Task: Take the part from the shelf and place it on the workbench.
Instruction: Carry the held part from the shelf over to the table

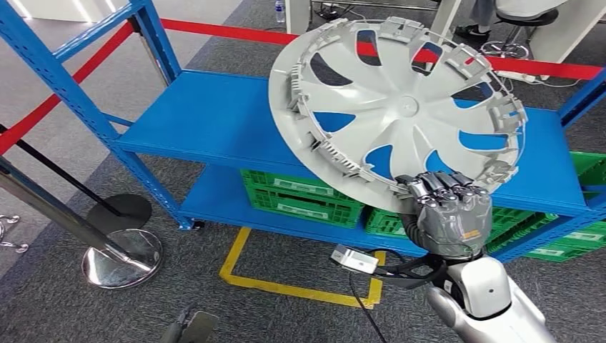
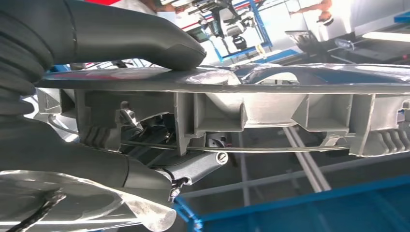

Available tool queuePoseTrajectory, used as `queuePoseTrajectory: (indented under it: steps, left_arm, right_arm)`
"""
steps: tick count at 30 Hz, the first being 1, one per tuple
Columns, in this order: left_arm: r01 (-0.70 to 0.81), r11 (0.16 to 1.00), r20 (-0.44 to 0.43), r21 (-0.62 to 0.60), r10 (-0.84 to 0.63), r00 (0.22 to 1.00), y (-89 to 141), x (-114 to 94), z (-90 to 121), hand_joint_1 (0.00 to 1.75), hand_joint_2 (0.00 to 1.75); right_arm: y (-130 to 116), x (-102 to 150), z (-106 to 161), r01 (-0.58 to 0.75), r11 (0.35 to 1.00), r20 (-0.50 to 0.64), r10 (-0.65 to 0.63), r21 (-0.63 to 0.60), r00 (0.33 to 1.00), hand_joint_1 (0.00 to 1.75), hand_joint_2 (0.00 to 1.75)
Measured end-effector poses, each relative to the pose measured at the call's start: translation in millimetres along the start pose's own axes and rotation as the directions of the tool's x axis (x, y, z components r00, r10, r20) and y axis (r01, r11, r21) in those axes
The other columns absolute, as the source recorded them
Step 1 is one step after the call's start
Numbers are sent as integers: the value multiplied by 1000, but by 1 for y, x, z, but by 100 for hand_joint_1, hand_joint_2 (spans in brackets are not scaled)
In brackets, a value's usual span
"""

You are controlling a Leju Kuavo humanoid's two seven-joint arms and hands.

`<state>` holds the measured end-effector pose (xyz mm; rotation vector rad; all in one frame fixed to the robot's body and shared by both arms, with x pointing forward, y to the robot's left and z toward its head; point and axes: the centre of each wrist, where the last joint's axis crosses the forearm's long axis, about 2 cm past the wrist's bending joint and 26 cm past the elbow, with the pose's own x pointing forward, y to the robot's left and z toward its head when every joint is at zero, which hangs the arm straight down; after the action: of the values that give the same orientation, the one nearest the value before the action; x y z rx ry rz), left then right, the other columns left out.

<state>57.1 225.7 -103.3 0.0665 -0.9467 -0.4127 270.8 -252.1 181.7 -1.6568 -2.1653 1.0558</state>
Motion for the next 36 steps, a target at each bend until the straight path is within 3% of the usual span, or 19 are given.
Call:
queuePoseTrajectory:
  steps: [28,36]
  left_arm:
    - [-2,1000,-7,-4,2,1000,1,-1,1,0,0]
    - [-10,999,2,-53,10,1000,17,-9,1,0,0]
  right_arm:
    - [2,2,-1,10,1000,-7,-10,4,1000,175,175]
    - [6,3,-22,29,1000,-11,-29,-11,1000,175,175]
